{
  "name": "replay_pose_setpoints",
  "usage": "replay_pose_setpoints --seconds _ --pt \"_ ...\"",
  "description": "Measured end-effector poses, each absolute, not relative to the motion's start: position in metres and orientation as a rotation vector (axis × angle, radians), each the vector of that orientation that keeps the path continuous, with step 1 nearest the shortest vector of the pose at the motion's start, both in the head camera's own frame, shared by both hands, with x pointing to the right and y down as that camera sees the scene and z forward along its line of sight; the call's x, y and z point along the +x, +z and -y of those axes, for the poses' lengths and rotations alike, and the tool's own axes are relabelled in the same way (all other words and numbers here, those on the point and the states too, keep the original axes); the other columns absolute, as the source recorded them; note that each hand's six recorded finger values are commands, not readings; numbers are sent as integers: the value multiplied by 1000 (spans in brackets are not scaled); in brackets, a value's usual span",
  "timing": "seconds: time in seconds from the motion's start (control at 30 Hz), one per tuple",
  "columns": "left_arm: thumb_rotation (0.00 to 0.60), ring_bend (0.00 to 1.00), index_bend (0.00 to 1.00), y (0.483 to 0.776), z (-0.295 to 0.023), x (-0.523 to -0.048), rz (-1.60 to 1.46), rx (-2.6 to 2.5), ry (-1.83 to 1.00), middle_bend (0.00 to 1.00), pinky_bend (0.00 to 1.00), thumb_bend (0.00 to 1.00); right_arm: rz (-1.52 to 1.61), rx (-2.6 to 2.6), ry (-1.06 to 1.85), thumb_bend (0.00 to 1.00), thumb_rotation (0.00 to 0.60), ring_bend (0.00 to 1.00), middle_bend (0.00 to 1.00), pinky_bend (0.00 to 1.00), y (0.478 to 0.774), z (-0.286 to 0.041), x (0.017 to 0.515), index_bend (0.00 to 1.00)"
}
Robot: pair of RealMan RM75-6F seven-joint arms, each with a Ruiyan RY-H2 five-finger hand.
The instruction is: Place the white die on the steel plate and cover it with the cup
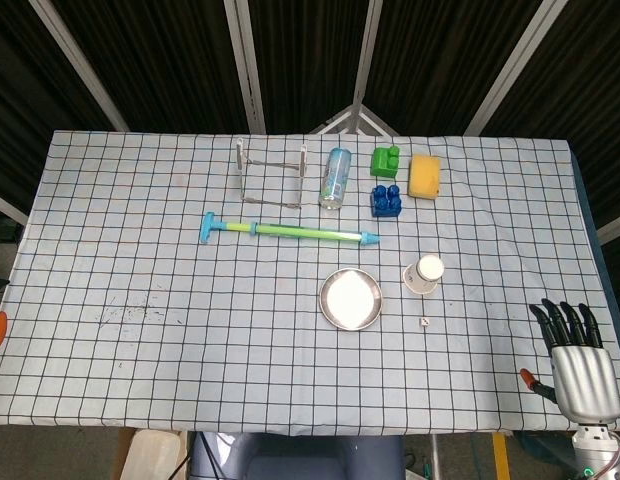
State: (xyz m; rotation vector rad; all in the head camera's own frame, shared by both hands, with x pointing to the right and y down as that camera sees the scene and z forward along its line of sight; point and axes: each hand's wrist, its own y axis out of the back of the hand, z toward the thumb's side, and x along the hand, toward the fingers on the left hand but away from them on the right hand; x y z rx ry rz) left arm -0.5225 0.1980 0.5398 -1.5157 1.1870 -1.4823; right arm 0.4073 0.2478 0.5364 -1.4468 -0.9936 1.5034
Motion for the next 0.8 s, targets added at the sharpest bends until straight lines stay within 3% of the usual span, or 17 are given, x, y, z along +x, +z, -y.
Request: replay_pose_setpoints --seconds 0.47,0.8 --pt "600 0 275 541 -198 -521 -1184 -1518 -1480 0 95 672 985 -1464 1520 105 600 100 133 0 539 -249 408 178" --pt "600 0 275 542 -199 -517 -1165 -1524 -1479 0 95 672 1005 -1530 1504 106 600 101 133 0 546 -250 401 292"
